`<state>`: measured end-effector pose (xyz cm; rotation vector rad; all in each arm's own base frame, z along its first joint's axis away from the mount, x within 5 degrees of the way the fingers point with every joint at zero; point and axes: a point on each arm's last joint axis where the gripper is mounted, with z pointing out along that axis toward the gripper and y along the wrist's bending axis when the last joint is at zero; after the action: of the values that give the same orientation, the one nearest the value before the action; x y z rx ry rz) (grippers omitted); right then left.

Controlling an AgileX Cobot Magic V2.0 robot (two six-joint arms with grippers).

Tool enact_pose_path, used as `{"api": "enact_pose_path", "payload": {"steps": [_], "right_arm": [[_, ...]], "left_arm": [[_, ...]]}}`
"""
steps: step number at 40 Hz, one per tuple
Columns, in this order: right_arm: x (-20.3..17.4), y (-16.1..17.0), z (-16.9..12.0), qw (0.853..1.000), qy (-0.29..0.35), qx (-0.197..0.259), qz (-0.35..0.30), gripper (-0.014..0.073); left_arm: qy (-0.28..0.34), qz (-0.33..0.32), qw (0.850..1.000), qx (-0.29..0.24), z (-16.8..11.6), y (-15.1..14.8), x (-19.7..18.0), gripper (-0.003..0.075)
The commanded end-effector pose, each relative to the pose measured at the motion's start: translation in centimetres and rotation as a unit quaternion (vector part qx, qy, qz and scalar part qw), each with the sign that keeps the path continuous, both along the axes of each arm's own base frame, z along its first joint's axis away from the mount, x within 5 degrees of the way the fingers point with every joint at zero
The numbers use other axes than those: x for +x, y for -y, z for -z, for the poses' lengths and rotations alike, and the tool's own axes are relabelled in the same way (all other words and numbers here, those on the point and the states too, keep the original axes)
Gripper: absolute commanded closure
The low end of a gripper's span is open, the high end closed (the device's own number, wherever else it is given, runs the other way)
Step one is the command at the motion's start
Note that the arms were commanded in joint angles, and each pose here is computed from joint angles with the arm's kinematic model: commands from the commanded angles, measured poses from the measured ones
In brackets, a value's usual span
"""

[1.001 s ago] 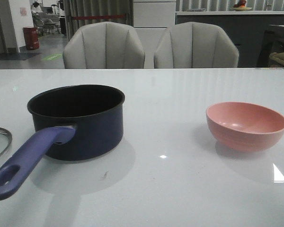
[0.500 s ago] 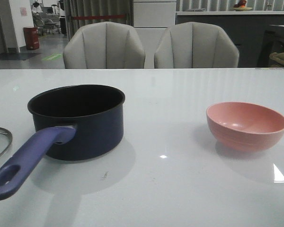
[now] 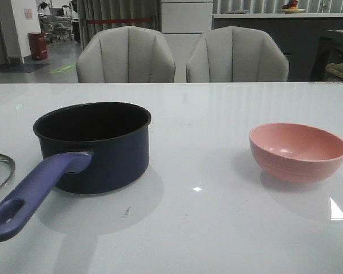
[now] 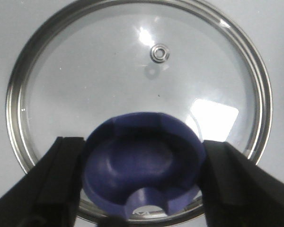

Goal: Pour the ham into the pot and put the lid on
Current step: 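Release the bowl and withdraw the right gripper upward, then lift the glass lid by its knob with the left gripper over the pot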

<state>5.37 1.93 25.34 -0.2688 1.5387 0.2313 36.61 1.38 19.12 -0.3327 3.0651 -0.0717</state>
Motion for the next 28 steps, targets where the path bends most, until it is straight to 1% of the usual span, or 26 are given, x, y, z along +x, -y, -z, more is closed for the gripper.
{"api": "enact_pose_path", "payload": {"steps": [1,11,21,28], "right_arm": [[0.0,0.2,-1.5,0.999,0.043,0.013,0.01,0.0426],[0.0,0.2,-1.5,0.999,0.043,0.013,0.01,0.0426],[0.0,0.2,-1.5,0.999,0.043,0.013,0.01,0.0426],[0.0,0.2,-1.5,0.999,0.043,0.013,0.01,0.0426]], "left_arm": [[0.033,-0.002,0.999,-0.002,-2.5,0.0,-0.1,0.0465],[0.036,0.001,0.999,-0.001,-2.9,0.0,0.0,0.0465],[0.08,0.005,0.997,0.005,-5.8,0.0,0.1,0.0465],[0.079,0.024,0.997,0.007,-7.5,0.0,0.0,0.0465]]}}
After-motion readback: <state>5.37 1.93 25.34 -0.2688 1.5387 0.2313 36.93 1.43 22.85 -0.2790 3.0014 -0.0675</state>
